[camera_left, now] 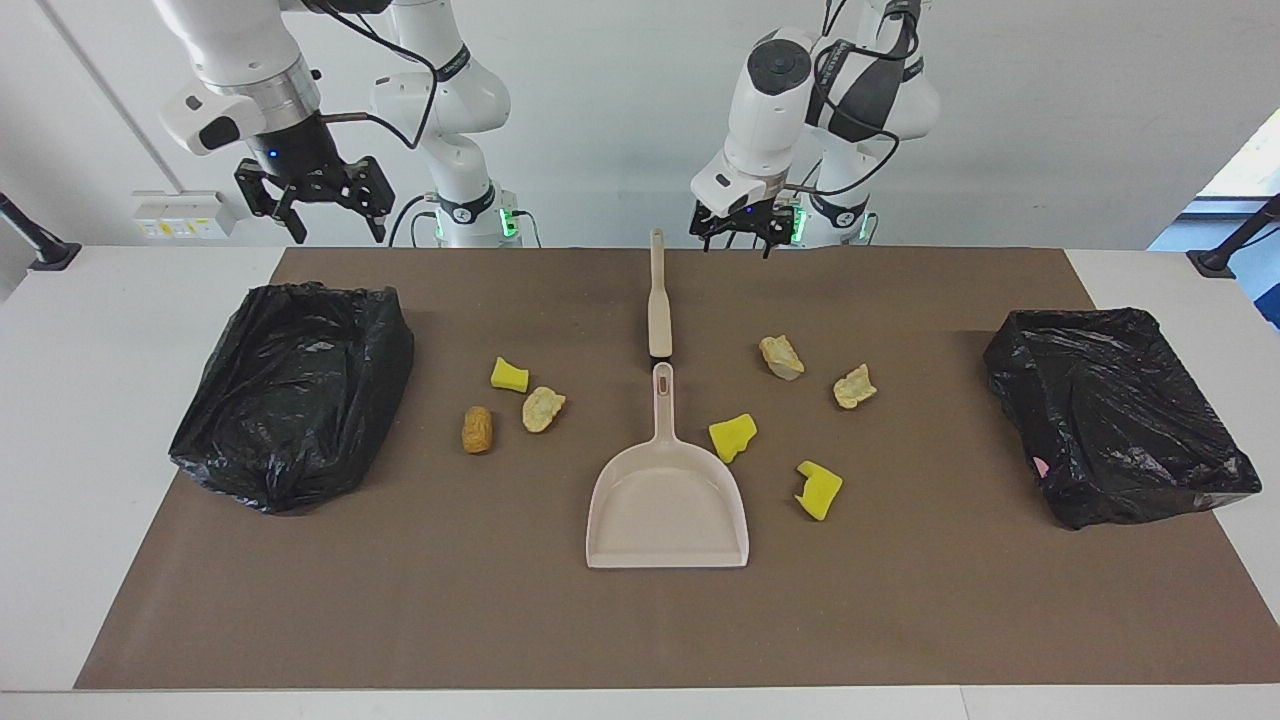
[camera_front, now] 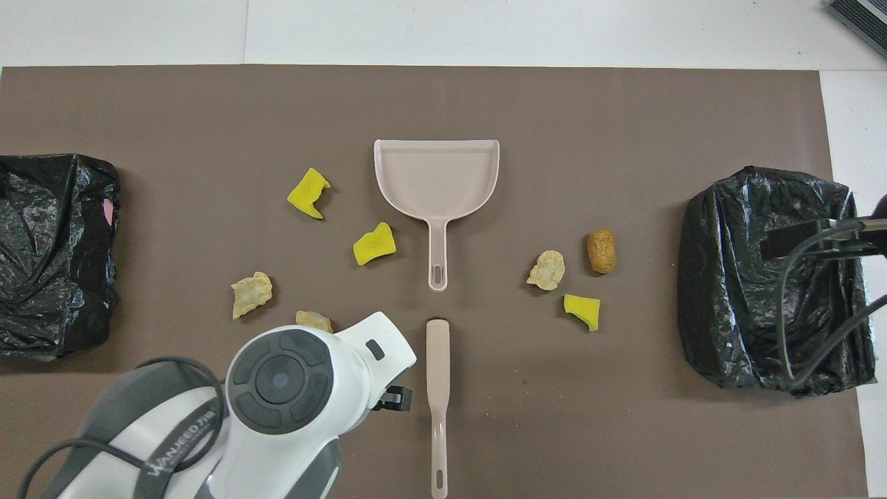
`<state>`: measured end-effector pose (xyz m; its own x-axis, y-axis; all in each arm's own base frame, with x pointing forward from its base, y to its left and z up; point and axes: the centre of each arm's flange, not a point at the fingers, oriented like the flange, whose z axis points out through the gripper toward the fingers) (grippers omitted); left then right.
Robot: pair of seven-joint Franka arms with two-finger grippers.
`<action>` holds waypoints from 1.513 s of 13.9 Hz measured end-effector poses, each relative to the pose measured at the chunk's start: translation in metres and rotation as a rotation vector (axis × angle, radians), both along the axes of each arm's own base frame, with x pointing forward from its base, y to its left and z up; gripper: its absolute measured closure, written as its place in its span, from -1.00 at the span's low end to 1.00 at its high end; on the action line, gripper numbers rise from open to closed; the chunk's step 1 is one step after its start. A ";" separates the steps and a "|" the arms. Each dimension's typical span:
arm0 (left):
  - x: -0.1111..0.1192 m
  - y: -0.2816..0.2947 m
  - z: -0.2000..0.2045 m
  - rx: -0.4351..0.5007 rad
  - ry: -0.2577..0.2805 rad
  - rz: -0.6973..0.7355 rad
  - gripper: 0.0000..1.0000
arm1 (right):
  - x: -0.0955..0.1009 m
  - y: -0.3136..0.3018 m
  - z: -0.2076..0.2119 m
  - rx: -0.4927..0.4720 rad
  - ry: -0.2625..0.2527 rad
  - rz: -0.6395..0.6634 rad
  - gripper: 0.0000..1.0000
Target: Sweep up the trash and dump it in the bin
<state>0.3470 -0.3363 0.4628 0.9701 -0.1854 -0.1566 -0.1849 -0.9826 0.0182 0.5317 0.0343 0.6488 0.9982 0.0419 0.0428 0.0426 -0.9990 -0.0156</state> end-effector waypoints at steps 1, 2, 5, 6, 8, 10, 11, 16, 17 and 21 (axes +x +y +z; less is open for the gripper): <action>-0.012 -0.009 -0.013 -0.003 0.012 0.000 -1.00 | 0.007 0.024 -0.008 0.002 -0.017 0.038 -1.00; -0.024 -0.018 -0.026 -0.007 0.020 -0.006 -1.00 | 0.014 0.047 -0.019 0.003 -0.026 0.066 -1.00; -0.060 -0.044 -0.065 -0.009 -0.013 0.012 -1.00 | 0.047 0.098 -0.073 0.003 -0.035 0.124 -1.00; -0.070 -0.053 -0.076 -0.017 -0.021 0.015 -1.00 | 0.058 0.110 -0.094 0.003 -0.039 0.137 -1.00; -0.080 -0.068 -0.096 -0.041 -0.019 0.027 -1.00 | 0.076 0.133 -0.133 0.007 -0.035 0.123 -1.00; -0.080 -0.077 -0.110 -0.068 0.000 0.026 -1.00 | 0.085 0.158 -0.164 0.063 -0.013 0.049 -1.00; -0.080 -0.079 -0.116 -0.076 0.009 0.026 -0.98 | 0.084 0.170 -0.174 0.085 0.009 0.015 -1.00; -0.088 -0.087 -0.127 -0.080 0.038 0.005 -0.63 | 0.062 0.243 -0.205 0.125 0.091 -0.067 -1.00; -0.087 -0.087 -0.127 -0.081 0.039 0.006 -0.63 | 0.057 0.258 -0.211 0.139 0.111 -0.068 -1.00; -0.084 -0.087 -0.126 -0.083 0.040 0.012 0.08 | 0.041 0.309 -0.253 0.131 0.143 -0.029 -1.00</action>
